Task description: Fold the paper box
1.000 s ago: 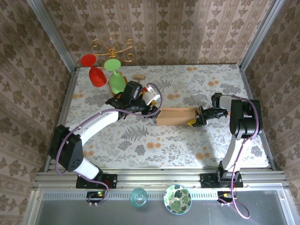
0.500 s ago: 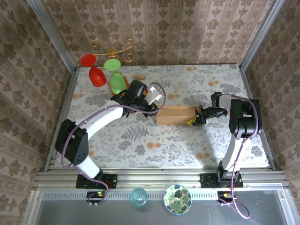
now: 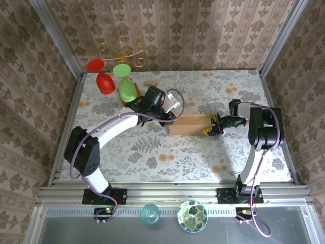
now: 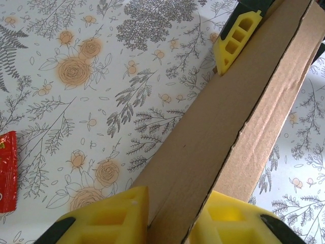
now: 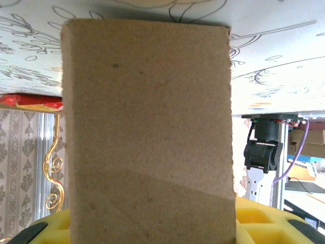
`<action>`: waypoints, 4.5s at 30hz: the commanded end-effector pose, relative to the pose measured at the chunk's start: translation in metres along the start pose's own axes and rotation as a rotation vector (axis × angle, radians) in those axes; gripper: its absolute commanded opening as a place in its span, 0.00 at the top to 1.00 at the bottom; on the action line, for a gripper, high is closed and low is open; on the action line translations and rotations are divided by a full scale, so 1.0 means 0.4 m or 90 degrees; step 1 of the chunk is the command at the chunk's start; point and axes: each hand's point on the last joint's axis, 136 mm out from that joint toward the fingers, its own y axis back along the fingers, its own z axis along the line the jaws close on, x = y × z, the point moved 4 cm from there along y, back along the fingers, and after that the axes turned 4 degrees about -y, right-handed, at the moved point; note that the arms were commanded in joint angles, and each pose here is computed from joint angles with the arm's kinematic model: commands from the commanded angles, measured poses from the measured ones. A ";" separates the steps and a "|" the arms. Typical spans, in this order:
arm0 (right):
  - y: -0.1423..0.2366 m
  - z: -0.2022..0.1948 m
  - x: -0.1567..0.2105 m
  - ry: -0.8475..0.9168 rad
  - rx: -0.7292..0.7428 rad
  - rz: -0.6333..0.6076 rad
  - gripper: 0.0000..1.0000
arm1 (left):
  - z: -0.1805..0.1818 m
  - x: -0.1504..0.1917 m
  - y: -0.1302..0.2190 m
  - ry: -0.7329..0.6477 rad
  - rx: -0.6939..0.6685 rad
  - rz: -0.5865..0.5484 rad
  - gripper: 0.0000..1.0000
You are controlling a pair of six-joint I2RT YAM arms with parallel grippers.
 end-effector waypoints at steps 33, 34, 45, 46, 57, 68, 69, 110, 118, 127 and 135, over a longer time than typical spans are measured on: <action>0.066 0.069 0.000 0.070 -0.030 -0.124 0.29 | 0.006 0.052 -0.016 0.053 -0.066 0.051 0.91; 0.072 0.071 0.006 0.076 -0.032 -0.127 0.27 | 0.006 0.054 -0.019 0.053 -0.068 0.053 0.92; 0.093 0.069 0.024 0.089 -0.043 -0.136 0.22 | 0.001 0.055 -0.029 0.036 -0.083 0.060 0.94; 0.101 0.072 0.025 0.093 -0.043 -0.144 0.21 | 0.000 0.055 -0.031 0.032 -0.086 0.062 0.94; 0.226 0.107 0.102 0.231 -0.040 -0.277 0.16 | 0.010 0.068 -0.047 0.024 -0.107 0.081 0.95; 0.364 0.193 0.342 0.808 0.073 -0.601 0.49 | 0.011 0.057 -0.046 0.009 -0.115 0.074 0.95; 0.348 0.195 0.338 0.830 0.079 -0.594 0.53 | 0.009 0.056 -0.046 0.007 -0.114 0.075 0.96; 0.173 0.225 0.277 1.216 0.385 -0.488 0.65 | 0.013 0.055 -0.063 -0.036 -0.083 0.089 0.96; 0.172 0.226 0.262 1.203 0.397 -0.492 0.68 | 0.015 0.055 -0.067 -0.036 -0.080 0.093 0.96; 0.167 0.235 0.253 1.195 0.406 -0.499 0.69 | 0.016 0.052 -0.063 -0.038 -0.082 0.090 0.96; 0.166 0.241 0.253 1.191 0.412 -0.512 0.79 | 0.014 0.054 -0.065 -0.036 -0.081 0.090 0.96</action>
